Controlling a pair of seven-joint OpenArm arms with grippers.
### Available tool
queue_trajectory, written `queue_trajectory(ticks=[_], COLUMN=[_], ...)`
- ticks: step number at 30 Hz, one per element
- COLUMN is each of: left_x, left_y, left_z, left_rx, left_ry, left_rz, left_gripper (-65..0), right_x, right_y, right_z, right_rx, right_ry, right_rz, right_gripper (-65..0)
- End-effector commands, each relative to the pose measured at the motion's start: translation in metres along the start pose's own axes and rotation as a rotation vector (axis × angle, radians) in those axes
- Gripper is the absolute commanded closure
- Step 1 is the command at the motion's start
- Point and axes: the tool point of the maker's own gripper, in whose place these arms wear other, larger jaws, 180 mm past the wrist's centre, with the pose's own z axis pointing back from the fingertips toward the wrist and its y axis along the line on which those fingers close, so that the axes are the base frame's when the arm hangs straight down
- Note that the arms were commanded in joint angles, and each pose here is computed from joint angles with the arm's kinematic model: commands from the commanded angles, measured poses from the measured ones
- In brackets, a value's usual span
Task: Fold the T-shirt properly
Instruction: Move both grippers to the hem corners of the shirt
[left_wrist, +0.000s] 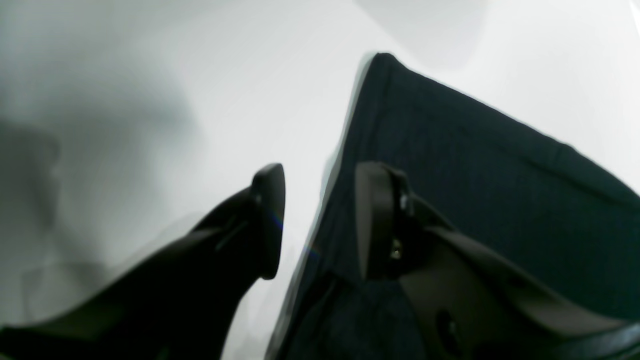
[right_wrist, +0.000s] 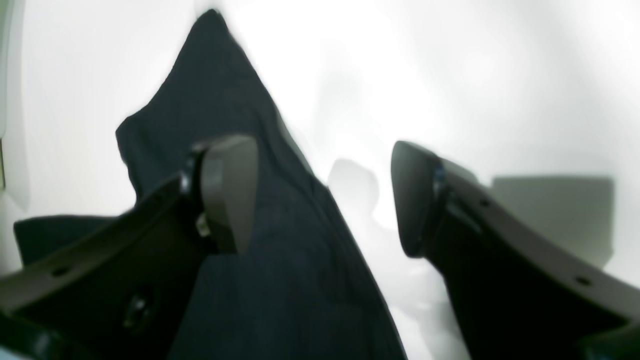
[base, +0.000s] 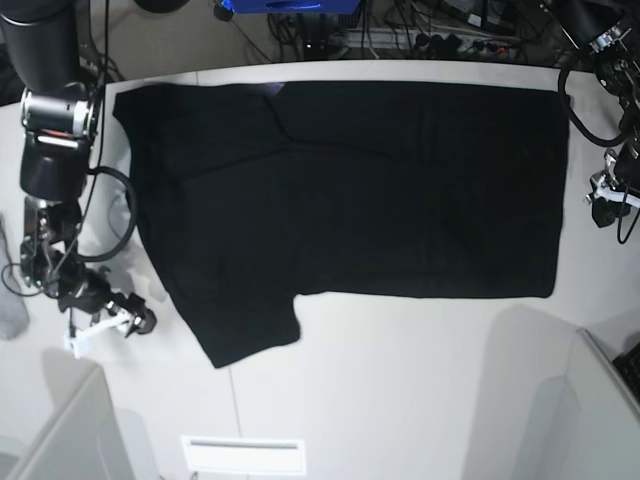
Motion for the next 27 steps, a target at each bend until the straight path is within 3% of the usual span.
queue_trajectory(ticks=[1,11,21,23,27], left_x=[0.014,-0.002,-0.006,-0.006,0.006], left_y=[0.002,0.009,0.010,0.010,0.005], left_z=[0.005,0.009,0.006,0.005,-0.001], left_rx=[0.001,0.019,0.016,0.014,-0.001], left_ry=[-0.038,0.002,0.016,0.016,-0.013], left_rz=[-0.024,-0.032,-0.023,-0.021,-0.004], left_gripper=[-22.4,-22.4,-22.5,-22.5,-22.5], right_x=[0.025,-0.015,-0.039,-0.040,-0.038], right_y=[0.010,0.004,0.032,0.032,0.032], right_z=[0.002,-0.046,-0.055,-0.056,-0.057], right_rx=[0.022,-0.087,0.024,0.024,0.026], right_ry=[-0.048,0.059,0.116,0.118,0.089], right_rz=[0.035,0.144,0.230,0.229,0.226], right_gripper=[-40.4,-42.6,-42.2,-38.9,-25.1])
